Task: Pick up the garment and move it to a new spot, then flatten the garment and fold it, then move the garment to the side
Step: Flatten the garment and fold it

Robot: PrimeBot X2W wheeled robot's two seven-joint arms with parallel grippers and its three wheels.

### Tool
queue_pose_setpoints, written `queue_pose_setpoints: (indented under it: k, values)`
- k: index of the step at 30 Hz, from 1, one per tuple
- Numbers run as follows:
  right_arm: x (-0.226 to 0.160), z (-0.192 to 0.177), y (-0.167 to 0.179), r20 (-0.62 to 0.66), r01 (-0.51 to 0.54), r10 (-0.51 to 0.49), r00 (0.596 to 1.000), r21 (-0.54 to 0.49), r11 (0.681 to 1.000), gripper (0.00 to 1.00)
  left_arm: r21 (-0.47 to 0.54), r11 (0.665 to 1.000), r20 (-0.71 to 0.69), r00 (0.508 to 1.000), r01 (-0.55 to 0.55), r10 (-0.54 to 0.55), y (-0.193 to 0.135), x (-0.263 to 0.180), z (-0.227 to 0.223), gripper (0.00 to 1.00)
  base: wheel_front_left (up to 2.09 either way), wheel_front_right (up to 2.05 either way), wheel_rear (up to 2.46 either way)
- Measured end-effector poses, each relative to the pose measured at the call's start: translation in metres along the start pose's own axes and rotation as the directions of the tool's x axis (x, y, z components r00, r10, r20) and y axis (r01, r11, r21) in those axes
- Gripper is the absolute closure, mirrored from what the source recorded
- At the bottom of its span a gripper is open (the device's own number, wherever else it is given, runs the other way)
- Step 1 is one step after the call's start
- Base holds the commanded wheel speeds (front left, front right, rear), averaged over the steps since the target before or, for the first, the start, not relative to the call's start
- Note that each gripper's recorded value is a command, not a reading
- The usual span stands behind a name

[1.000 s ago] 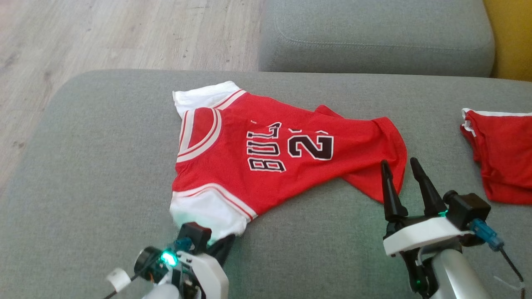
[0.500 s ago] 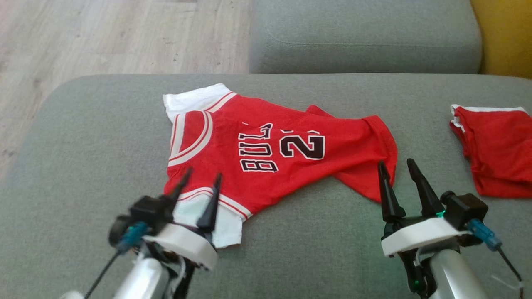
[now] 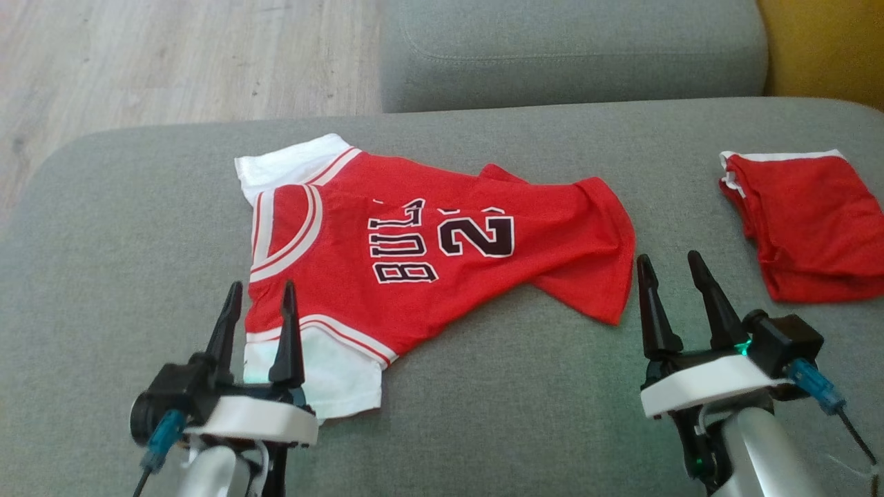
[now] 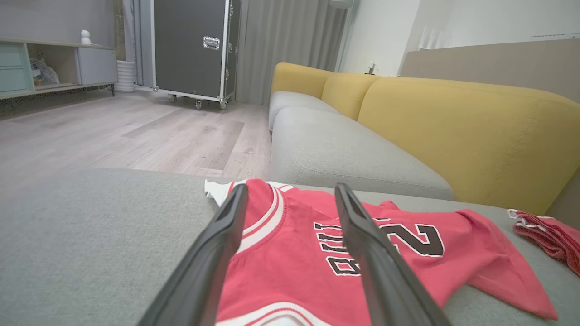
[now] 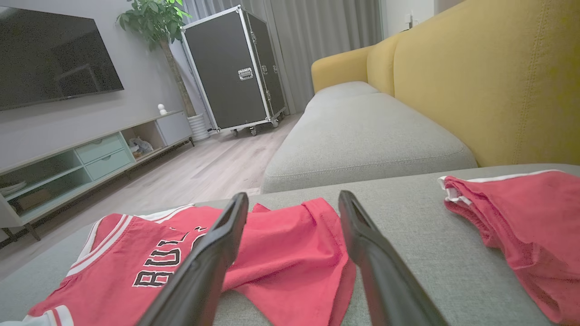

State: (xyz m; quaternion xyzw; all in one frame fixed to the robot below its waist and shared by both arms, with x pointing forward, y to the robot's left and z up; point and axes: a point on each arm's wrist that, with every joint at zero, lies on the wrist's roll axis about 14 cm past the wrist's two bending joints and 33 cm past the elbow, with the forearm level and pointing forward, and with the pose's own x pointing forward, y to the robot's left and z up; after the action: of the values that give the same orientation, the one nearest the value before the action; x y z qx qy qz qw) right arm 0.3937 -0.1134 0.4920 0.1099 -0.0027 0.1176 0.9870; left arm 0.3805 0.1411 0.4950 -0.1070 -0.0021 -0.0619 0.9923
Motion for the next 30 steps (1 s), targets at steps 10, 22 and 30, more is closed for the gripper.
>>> queue_pose_setpoints:
  k: [10, 22, 30]
  values:
    - [-0.015, -0.053, -0.031, -0.170, 0.090, -0.093, 0.981, -0.024, 0.996, 0.00, -0.016, 1.000, -0.009, 1.000, 0.003, -0.003, 0.001, 0.001, -0.008, 0.00, 0.00, 0.00, 0.00]
    - [0.011, -0.115, -0.017, -0.419, 0.082, -0.044, 0.907, 0.074, 0.994, 0.00, 0.020, 1.000, -0.007, 1.000, -0.011, 0.012, 0.011, 0.009, -0.008, 0.00, 0.00, 0.00, 0.00]
    - [0.031, -0.130, -0.004, -0.482, 0.047, 0.004, 0.876, 0.092, 0.995, 1.00, 0.030, 0.999, 0.005, 1.000, -0.031, 0.030, 0.020, 0.010, -0.004, 0.00, 0.00, 0.00, 0.00]
